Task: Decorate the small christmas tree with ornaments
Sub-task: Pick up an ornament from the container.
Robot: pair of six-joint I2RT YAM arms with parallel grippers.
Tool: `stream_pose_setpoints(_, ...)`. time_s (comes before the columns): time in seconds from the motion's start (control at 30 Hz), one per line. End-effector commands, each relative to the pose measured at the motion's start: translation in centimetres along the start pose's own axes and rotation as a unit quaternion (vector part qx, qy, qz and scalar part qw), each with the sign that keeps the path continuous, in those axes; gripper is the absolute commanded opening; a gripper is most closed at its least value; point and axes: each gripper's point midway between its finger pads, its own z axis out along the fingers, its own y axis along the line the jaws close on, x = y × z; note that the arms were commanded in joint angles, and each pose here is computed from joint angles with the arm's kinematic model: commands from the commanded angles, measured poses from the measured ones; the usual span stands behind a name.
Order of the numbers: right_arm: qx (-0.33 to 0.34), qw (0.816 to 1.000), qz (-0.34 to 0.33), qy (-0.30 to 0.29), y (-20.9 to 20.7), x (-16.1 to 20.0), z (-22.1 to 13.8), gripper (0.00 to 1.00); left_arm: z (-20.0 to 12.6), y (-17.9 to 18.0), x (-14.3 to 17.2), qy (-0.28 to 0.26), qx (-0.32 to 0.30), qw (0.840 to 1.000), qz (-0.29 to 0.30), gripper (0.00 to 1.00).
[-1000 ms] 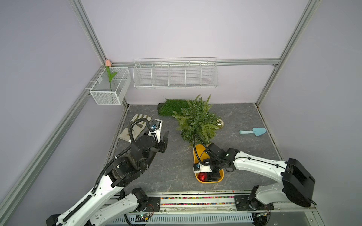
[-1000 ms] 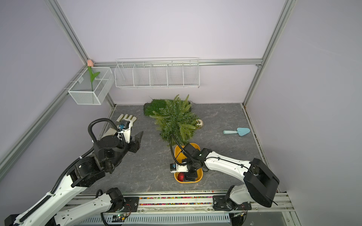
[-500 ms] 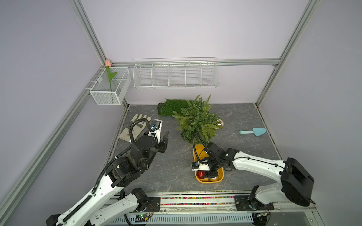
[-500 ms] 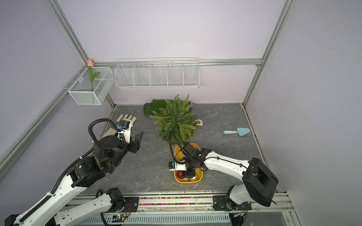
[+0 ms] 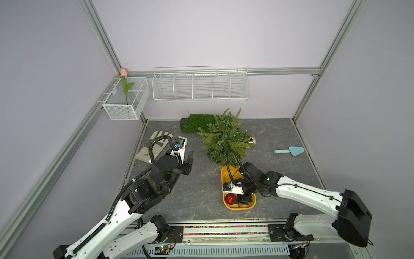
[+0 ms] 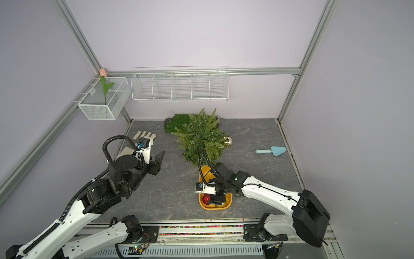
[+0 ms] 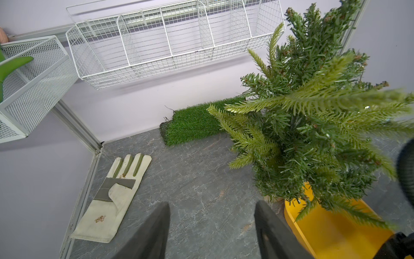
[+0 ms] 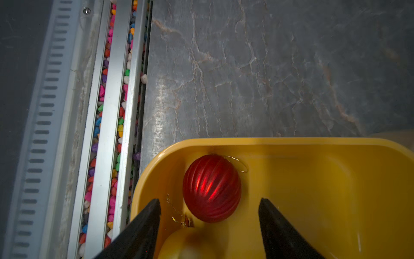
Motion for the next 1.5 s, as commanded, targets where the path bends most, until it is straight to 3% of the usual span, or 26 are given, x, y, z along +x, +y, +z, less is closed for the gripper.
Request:
stream_pose_setpoints(0.0,-0.021,1.0,0.008,0.013,0.2,0.6,1.6,0.76,-0.4,0.3,-0.8,-0.012,0.0,1.0,-0.011,0.62)
stream_pose_setpoints(0.43,-0.021,0.999,0.005,0.05,-0.5,1.5,3.2,0.6,-0.7,0.8,-0.4,-0.012,-0.007,1.0,-0.012,0.62)
stream_pose_setpoints(0.6,-0.015,0.999,0.011,0.038,-0.8,0.8,3.1,0.72,-0.7,0.8,-0.1,-0.008,-0.009,1.0,-0.011,0.62)
stream_pose_setpoints(0.9,-0.012,0.999,0.006,0.034,-0.8,0.4,2.3,0.54,-0.7,0.9,0.0,-0.006,-0.012,1.0,-0.011,0.62)
stream_pose_setpoints(1.03,0.012,1.0,0.002,0.003,-0.9,-1.0,-0.5,0.54,-0.9,0.7,-0.7,-0.015,-0.004,1.0,-0.011,0.62)
stream_pose_setpoints(1.2,0.02,0.997,0.017,-0.071,0.0,-3.3,-5.9,0.55,-2.5,-0.5,-3.4,-0.074,0.053,0.996,-0.014,0.62)
stream_pose_setpoints(1.37,0.021,0.986,0.015,-0.163,0.7,-6.6,-12.5,0.55,-4.0,-3.6,-6.1,-0.139,0.149,0.979,0.011,0.62)
stream_pose_setpoints(1.47,0.022,0.979,-0.009,-0.202,1.3,-8.1,-15.6,0.55,-5.0,-6.0,-7.5,-0.17,0.214,0.961,0.043,0.62)
